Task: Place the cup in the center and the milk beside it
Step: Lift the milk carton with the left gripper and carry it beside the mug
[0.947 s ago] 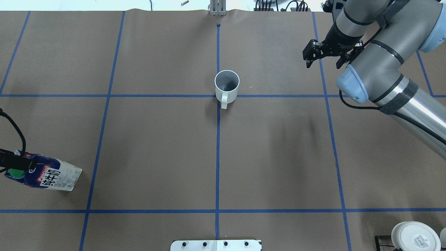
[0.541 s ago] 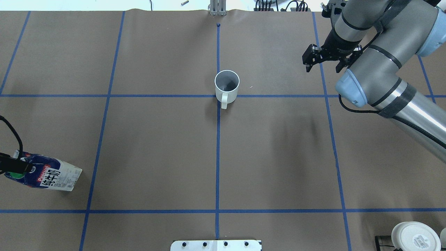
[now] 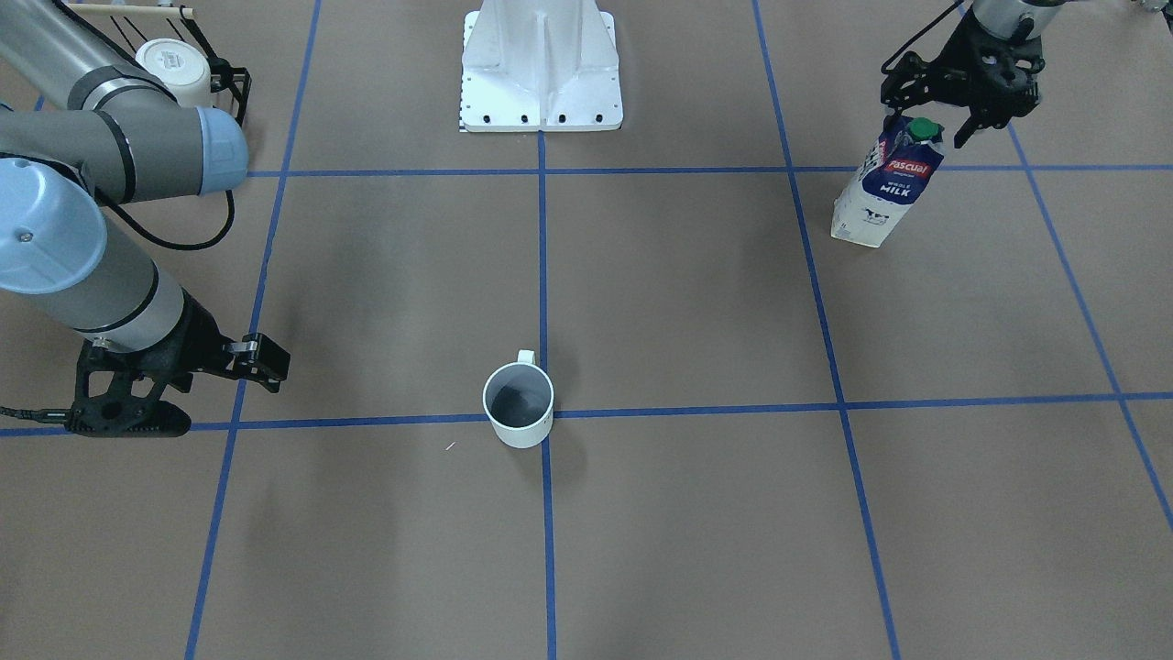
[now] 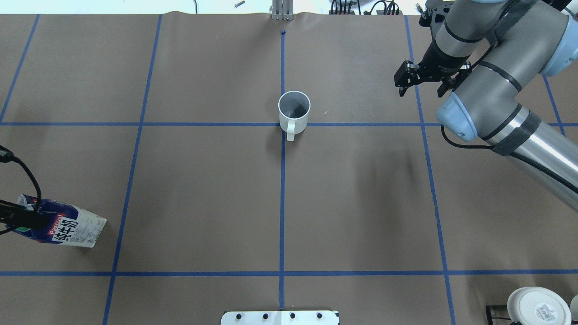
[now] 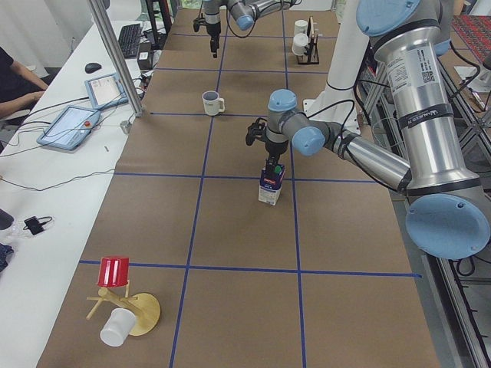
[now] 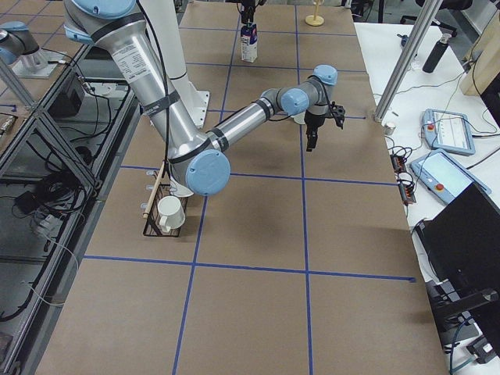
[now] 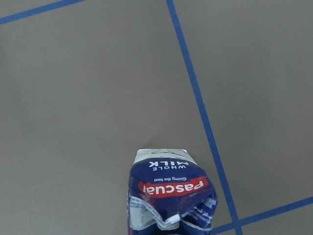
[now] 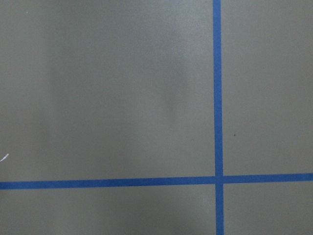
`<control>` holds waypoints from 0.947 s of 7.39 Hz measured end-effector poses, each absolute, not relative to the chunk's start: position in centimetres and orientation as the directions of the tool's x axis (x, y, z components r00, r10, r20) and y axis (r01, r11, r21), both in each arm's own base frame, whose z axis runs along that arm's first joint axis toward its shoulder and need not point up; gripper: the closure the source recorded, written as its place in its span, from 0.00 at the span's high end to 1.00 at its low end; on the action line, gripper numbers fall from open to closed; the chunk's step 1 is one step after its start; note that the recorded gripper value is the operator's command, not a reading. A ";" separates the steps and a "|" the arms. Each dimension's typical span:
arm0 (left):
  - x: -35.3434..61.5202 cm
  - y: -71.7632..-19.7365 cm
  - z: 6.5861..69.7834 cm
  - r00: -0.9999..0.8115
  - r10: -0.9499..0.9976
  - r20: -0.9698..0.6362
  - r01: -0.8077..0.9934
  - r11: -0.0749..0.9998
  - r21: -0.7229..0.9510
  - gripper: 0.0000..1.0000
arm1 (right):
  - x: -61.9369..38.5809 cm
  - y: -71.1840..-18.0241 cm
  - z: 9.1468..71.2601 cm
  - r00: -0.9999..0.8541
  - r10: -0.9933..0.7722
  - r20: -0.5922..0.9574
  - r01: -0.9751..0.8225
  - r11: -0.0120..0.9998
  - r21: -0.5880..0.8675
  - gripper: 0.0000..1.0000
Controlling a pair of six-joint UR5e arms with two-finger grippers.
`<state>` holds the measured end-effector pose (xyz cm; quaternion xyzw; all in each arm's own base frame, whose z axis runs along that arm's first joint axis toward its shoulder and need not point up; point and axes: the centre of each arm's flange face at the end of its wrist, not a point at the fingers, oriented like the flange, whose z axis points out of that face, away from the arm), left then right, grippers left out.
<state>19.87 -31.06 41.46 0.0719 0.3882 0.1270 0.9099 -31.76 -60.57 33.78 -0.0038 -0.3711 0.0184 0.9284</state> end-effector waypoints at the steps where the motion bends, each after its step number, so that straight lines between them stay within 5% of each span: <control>1: 20.3 -31.4 41.9 0.670 0.284 -0.686 -0.178 0.958 0.223 0.98 | -31.8 -60.5 33.8 0.724 0.037 0.689 -0.031 0.999 -0.021 1.00; 2: 21.0 -31.8 42.4 0.671 0.283 -0.685 -0.181 0.959 0.219 0.97 | -31.8 -60.5 33.8 0.724 0.037 0.689 -0.031 0.999 -0.021 1.00; 4: 22.0 -32.1 42.8 0.670 0.286 -0.686 -0.192 0.958 0.212 0.28 | -31.8 -60.4 33.6 0.723 0.034 0.691 -0.030 0.999 -0.018 1.00; 5: 22.2 -32.1 42.8 0.670 0.286 -0.685 -0.194 0.958 0.210 0.03 | -31.7 -60.4 33.6 0.722 0.034 0.691 -0.030 0.999 -0.017 1.00; 7: 22.1 -32.1 43.0 0.673 0.283 -0.683 -0.195 0.959 0.205 0.00 | -31.7 -60.4 33.6 0.722 0.033 0.691 -0.030 0.999 -0.016 1.00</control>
